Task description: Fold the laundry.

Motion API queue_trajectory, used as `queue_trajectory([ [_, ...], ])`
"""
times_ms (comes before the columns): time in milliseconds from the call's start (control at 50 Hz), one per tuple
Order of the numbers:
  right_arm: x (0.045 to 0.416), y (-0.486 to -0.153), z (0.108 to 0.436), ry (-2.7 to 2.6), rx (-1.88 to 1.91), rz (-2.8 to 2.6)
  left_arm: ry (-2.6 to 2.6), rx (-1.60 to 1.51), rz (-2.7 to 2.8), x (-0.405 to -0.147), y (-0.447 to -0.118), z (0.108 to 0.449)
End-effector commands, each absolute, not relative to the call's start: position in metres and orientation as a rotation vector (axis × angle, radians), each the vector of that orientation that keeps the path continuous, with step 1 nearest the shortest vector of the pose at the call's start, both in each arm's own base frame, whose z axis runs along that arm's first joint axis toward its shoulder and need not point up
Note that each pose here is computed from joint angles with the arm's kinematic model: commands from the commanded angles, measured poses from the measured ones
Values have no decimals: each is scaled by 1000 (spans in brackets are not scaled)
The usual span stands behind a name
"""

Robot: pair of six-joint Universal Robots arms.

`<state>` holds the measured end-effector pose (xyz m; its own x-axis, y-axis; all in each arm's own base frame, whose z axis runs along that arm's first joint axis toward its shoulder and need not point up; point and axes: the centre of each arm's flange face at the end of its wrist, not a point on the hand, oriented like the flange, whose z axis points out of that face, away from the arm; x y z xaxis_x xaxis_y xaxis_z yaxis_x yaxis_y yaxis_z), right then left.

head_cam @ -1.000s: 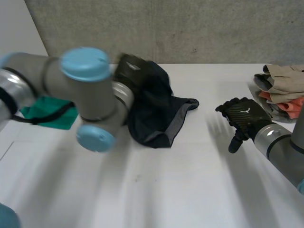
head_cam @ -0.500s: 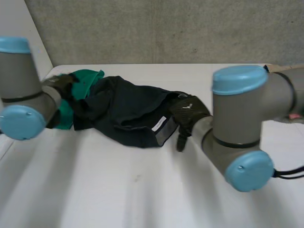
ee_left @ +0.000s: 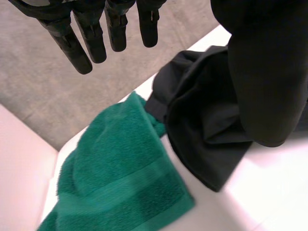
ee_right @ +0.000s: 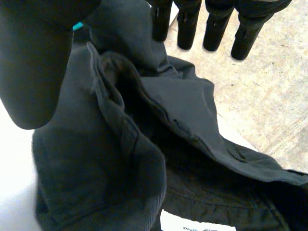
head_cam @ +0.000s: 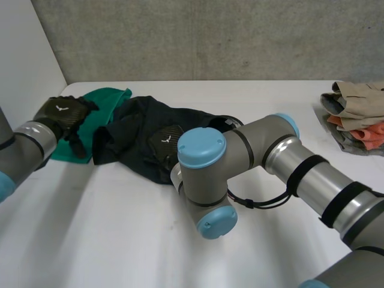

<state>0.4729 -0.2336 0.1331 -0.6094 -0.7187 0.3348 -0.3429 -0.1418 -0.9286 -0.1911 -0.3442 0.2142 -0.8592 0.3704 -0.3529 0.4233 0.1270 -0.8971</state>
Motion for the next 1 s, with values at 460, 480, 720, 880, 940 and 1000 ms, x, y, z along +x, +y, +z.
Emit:
queue_trajectory([
  [460,319,-290,291,1965,-781,-1996,2137,880,-2074,-267,-334,252],
  [480,313,-289,297,1961,-768,-2008,2131,856,-2113,-266,-329,263],
  [720,265,-293,349,1915,-596,-2064,2090,770,-2491,-262,-271,348],
  [880,267,-334,298,2062,-559,-1997,2288,776,-2210,-278,-310,271],
  [940,276,-349,265,2139,-571,-1950,2375,772,-2070,-285,-324,233],
  [1000,286,-359,230,2221,-602,-1908,2453,790,-1947,-289,-333,201],
])
